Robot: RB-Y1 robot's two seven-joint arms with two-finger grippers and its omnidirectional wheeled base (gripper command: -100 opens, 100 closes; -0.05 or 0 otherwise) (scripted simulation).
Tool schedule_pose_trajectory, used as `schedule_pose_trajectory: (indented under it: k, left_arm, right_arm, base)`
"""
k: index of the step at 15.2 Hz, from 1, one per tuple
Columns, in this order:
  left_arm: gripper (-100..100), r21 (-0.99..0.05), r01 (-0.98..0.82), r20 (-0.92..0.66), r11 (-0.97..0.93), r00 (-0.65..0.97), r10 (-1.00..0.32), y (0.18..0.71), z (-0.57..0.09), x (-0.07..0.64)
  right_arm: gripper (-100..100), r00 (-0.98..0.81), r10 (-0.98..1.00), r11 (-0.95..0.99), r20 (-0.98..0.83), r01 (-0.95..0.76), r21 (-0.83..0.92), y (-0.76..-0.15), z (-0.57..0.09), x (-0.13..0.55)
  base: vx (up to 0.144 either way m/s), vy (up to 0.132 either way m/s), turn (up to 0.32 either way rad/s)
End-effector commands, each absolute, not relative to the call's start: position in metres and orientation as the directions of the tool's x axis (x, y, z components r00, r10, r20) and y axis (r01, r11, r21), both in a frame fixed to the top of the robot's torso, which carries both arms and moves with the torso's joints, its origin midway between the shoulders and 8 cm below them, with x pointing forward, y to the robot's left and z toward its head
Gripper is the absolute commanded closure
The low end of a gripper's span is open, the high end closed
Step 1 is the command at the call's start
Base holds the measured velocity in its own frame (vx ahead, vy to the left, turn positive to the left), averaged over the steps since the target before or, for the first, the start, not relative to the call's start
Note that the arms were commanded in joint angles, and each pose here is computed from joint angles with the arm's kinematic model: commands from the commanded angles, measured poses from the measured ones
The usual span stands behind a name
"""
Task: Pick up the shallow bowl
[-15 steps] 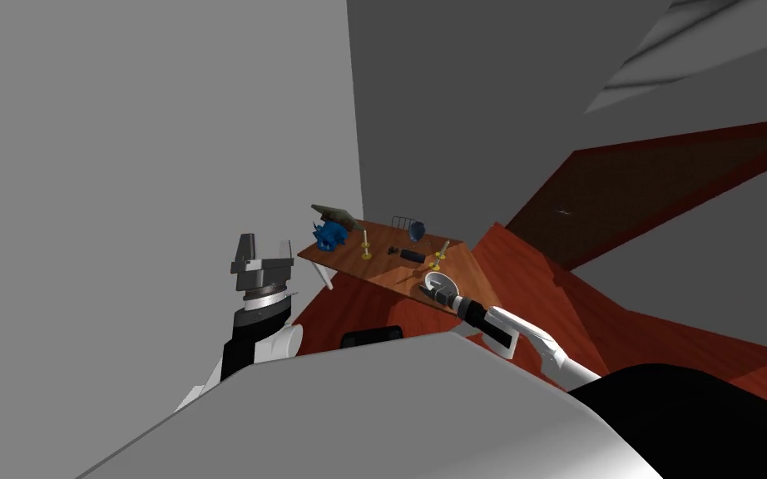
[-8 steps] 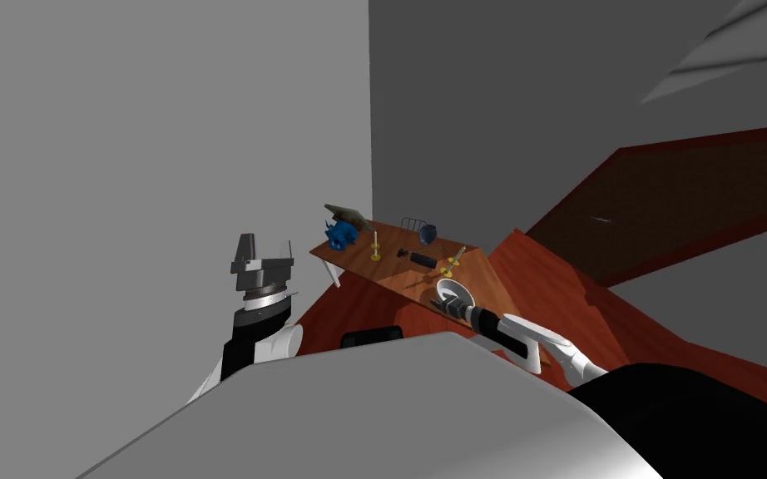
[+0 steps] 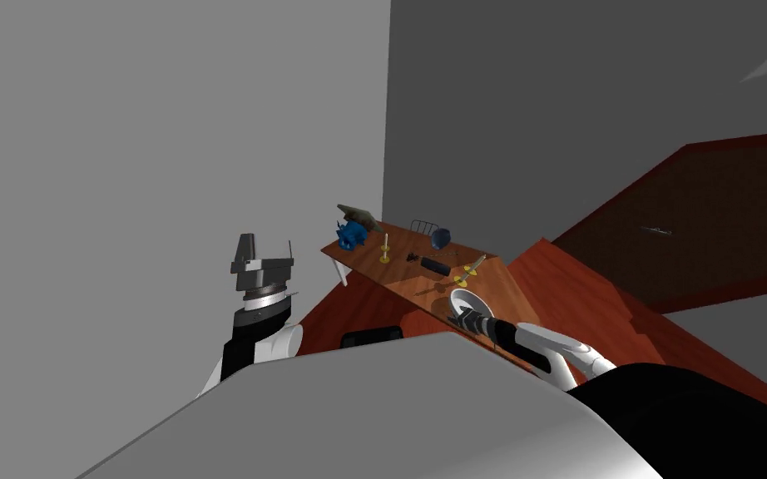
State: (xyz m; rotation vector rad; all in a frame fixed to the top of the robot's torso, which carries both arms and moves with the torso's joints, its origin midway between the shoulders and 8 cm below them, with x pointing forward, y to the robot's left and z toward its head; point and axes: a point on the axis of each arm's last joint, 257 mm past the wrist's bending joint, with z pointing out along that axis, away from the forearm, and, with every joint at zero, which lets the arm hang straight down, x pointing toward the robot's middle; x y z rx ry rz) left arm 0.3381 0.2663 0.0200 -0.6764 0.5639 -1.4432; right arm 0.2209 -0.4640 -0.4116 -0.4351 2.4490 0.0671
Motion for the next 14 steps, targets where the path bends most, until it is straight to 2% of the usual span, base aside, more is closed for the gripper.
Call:
schedule_pose_trajectory:
  k: [1, 5, 14]
  left_arm:
    - [0, -0.716, 0.698, 0.051, 0.005, 0.06, -0.997, 0.266, 0.02, 0.338]
    - [0, -0.716, 0.698, 0.051, 0.005, 0.06, -0.997, 0.266, 0.02, 0.338]
    - [0, -0.716, 0.698, 0.051, 0.005, 0.06, -0.997, 0.266, 0.02, 0.338]
  right_arm:
    - [-100, -0.776, -0.356, 0.93, -0.522, -0.347, -0.118, -0.495, -0.426, 0.191]
    - [-100, -0.822, -0.43, 0.903, -0.374, -0.389, -0.185, -0.539, -0.441, 0.135]
    - [-100, -0.853, -0.501, 0.856, -0.149, -0.463, -0.229, -0.593, -0.45, 0.044]
  base:
    - [0.052, 0.061, 0.252]
    - [0.068, 0.054, 0.221]
    - [0.044, 0.043, 0.135]
